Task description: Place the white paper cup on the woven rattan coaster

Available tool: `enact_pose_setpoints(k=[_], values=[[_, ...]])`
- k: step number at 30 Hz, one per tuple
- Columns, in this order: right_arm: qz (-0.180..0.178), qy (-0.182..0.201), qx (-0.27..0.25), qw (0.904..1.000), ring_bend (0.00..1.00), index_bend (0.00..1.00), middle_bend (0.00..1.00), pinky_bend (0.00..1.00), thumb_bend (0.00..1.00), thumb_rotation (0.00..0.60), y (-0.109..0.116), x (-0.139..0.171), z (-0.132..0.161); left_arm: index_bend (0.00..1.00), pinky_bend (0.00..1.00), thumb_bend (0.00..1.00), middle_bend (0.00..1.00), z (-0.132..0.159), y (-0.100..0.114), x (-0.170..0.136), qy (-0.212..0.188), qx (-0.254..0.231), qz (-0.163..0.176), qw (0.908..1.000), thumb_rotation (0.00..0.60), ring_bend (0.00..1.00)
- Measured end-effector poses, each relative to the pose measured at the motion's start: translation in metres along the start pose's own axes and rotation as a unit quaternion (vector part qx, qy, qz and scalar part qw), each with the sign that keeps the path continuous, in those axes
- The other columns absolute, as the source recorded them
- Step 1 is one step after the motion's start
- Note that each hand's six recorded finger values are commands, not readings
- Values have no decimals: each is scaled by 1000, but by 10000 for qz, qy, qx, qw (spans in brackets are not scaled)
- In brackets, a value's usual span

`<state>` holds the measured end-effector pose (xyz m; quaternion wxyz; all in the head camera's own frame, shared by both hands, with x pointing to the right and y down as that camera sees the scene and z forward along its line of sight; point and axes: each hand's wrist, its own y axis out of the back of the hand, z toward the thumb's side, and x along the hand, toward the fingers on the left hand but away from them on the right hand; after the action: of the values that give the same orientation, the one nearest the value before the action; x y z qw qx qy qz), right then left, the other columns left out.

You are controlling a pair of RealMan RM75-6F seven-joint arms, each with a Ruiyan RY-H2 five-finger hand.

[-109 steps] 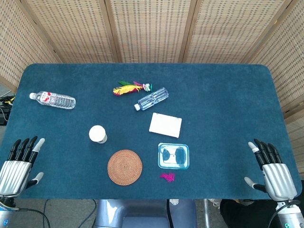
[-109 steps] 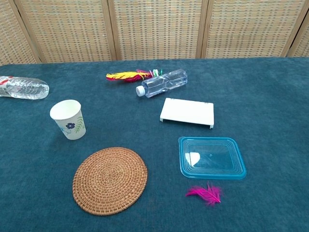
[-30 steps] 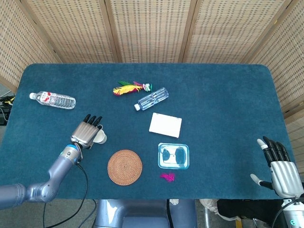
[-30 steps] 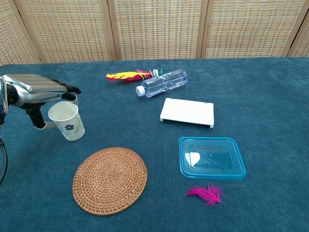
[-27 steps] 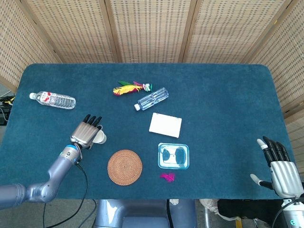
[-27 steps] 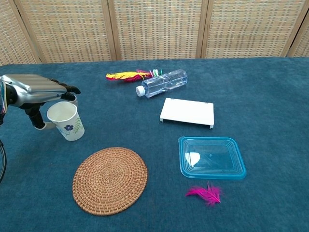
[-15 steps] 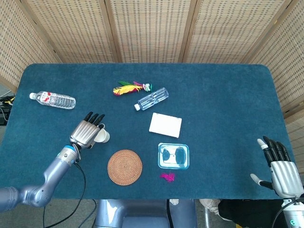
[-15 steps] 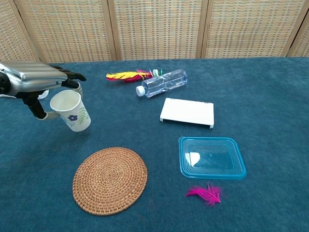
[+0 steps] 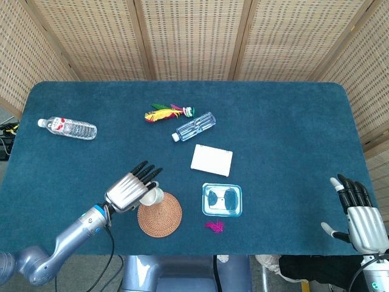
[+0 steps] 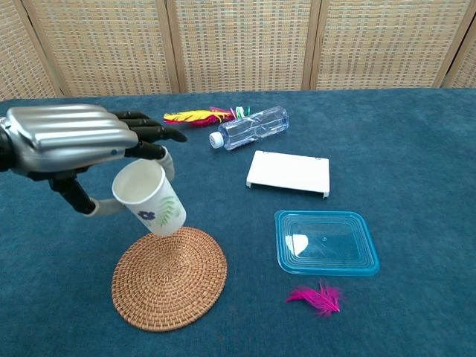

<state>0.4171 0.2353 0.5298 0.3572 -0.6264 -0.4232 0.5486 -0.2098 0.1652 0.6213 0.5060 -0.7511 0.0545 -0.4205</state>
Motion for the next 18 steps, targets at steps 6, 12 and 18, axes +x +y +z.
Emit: enact_pose_setpoints(k=[6, 12, 18], values=[[-35, -12, -23, 10000, 0, 44, 0, 0, 117, 600, 2, 0, -1, 268, 0, 372, 0, 27, -6, -2, -358, 91, -79, 9993, 600, 0], [-42, -29, -53, 10000, 0, 44, 0, 0, 117, 600, 3, 0, -3, 268, 0, 371, 0, 42, -8, -7, -567, 197, -192, 9980, 600, 0], [-53, -35, -76, 10000, 0, 44, 0, 0, 117, 600, 4, 1, -4, 268, 0, 371, 0, 39, -9, -10, -542, 382, -355, 9972, 600, 0]])
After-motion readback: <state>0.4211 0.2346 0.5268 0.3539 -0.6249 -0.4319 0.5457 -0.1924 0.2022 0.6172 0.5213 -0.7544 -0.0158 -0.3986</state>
